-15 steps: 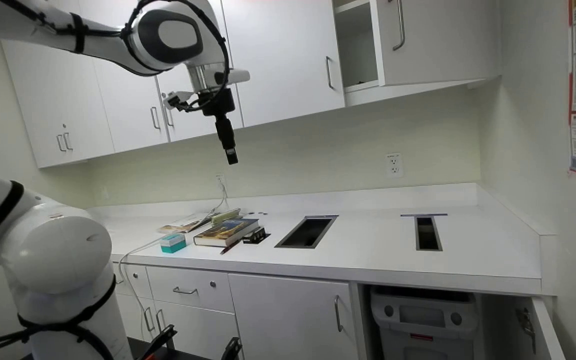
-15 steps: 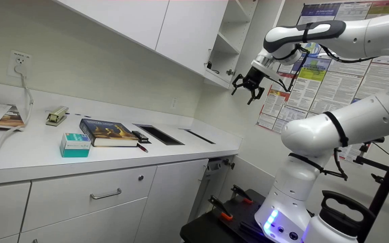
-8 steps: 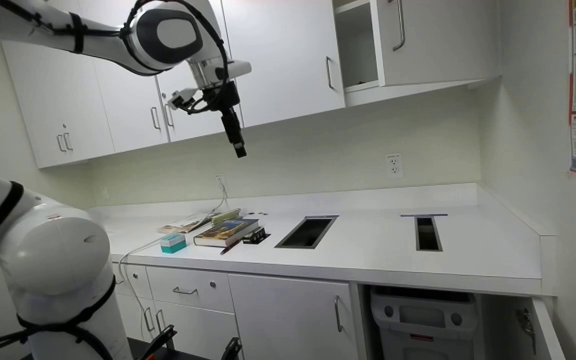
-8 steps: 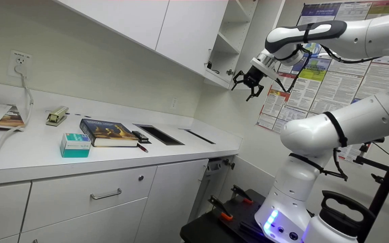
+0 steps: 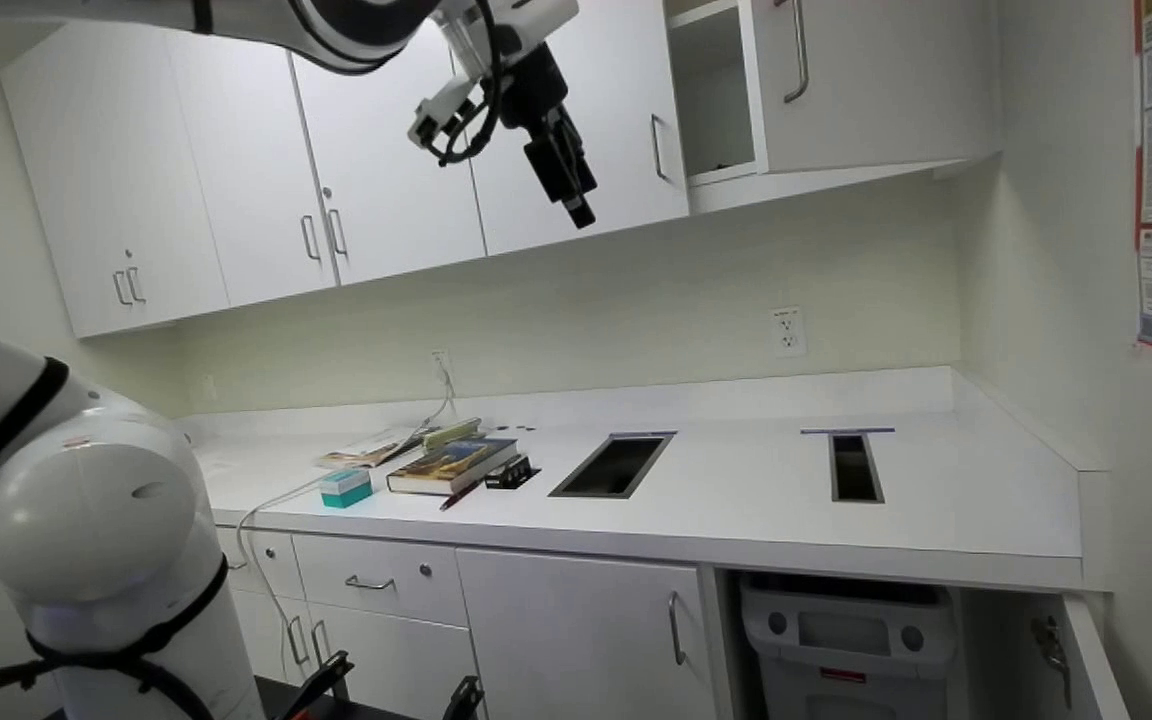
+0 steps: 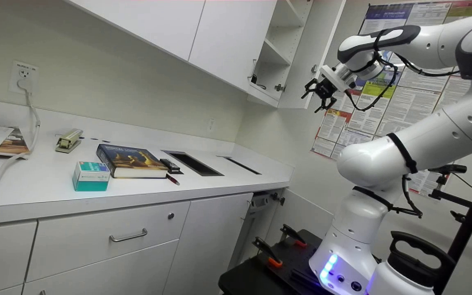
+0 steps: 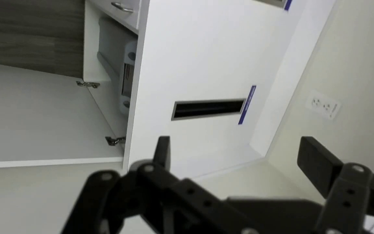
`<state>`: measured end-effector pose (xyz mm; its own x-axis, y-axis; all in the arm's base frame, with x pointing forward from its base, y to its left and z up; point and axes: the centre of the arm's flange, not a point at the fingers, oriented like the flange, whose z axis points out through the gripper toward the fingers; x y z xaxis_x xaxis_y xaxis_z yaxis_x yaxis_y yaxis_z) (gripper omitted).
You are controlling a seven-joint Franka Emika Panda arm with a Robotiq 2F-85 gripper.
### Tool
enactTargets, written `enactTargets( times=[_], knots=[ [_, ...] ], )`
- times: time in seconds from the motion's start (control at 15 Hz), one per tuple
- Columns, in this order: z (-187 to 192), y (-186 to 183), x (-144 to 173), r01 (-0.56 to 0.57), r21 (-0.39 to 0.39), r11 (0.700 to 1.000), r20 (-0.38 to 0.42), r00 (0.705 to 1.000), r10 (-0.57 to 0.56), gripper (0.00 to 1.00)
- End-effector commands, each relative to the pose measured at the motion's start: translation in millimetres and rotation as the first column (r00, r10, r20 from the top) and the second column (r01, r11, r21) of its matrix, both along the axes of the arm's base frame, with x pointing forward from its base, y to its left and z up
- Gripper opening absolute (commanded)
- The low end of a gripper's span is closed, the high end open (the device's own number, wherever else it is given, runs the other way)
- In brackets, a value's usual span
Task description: Close the open upper cabinet door
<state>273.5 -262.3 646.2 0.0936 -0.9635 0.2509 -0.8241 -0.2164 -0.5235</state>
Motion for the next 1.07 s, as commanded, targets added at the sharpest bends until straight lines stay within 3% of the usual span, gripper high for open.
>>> enactTargets(
  times=[0.0,0.33,0.4,0.53,0.73,0.87,1.0],
  knots=[
    [37.1,-53.1,-8.1,0.168,0.035,0.985,0.097,0.981,-0.17,1.0],
    [74.0,-123.7,-43.1,0.38,0.083,0.921,0.218,0.895,-0.388,1.0],
    [58.7,-98.6,-50.1,0.305,0.057,0.951,0.18,0.934,-0.31,1.0],
    [65.5,-114.0,-55.0,0.348,0.062,0.936,0.197,0.915,-0.353,1.0],
    [64.5,-118.3,-50.7,0.354,0.062,0.933,0.192,0.913,-0.359,1.0],
    [73.1,-134.7,-44.5,0.334,0.114,0.936,0.194,0.916,-0.351,1.0],
    [84.4,-155.0,-44.0,0.338,0.166,0.927,0.233,0.9,-0.37,1.0]
  ],
)
